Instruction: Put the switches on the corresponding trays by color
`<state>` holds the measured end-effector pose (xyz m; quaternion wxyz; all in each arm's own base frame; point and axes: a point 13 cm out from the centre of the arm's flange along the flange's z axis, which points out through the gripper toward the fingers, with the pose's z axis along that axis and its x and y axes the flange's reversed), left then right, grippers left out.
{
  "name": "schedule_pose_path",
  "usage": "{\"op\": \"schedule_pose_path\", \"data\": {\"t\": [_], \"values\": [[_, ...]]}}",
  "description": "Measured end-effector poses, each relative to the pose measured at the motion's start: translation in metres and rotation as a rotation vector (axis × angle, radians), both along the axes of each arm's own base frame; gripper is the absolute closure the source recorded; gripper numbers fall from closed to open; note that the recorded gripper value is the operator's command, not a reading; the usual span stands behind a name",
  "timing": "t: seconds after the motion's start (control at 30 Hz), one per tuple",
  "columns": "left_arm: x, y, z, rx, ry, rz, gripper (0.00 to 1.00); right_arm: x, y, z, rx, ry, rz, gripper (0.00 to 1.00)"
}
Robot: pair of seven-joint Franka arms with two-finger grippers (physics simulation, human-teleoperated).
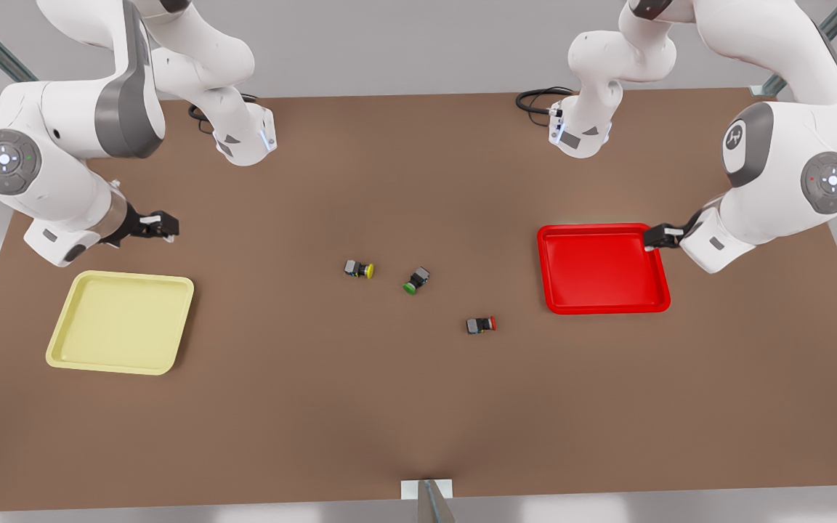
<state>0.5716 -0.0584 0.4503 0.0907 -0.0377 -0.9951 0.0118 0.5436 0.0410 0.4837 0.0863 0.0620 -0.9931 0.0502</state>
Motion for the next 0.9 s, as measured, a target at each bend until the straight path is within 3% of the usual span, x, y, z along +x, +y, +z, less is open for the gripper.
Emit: {"op": "schedule_pose_path", "data": {"t": [0.13,0.23,0.3,0.43,0.63,0.9], "values": [[0.005,-0.025,-0.026,0.011,0.032,-0.021,0.00,0.004,0.005,-0.005,-0.001,-0.002,0.011,0.00],[0.001,-0.154,-0.124,0.082,0.127,-0.108,0.00,0.002,0.071,-0.068,0.028,0.116,0.121,0.00],[0.003,-0.204,-0.189,0.130,0.122,-0.045,0.00,-0.010,0.157,-0.116,0.022,0.181,0.276,0.00],[0.013,-0.260,-0.268,0.180,0.019,0.270,0.00,-0.025,0.262,-0.192,0.072,0.208,0.478,0.00],[0.043,-0.303,-0.290,0.136,-0.140,0.884,0.00,-0.057,0.309,-0.284,0.143,0.200,0.623,0.00],[0.075,-0.317,-0.329,0.081,-0.168,1.580,0.00,-0.070,0.309,-0.344,0.203,0.083,0.814,0.00]]}}
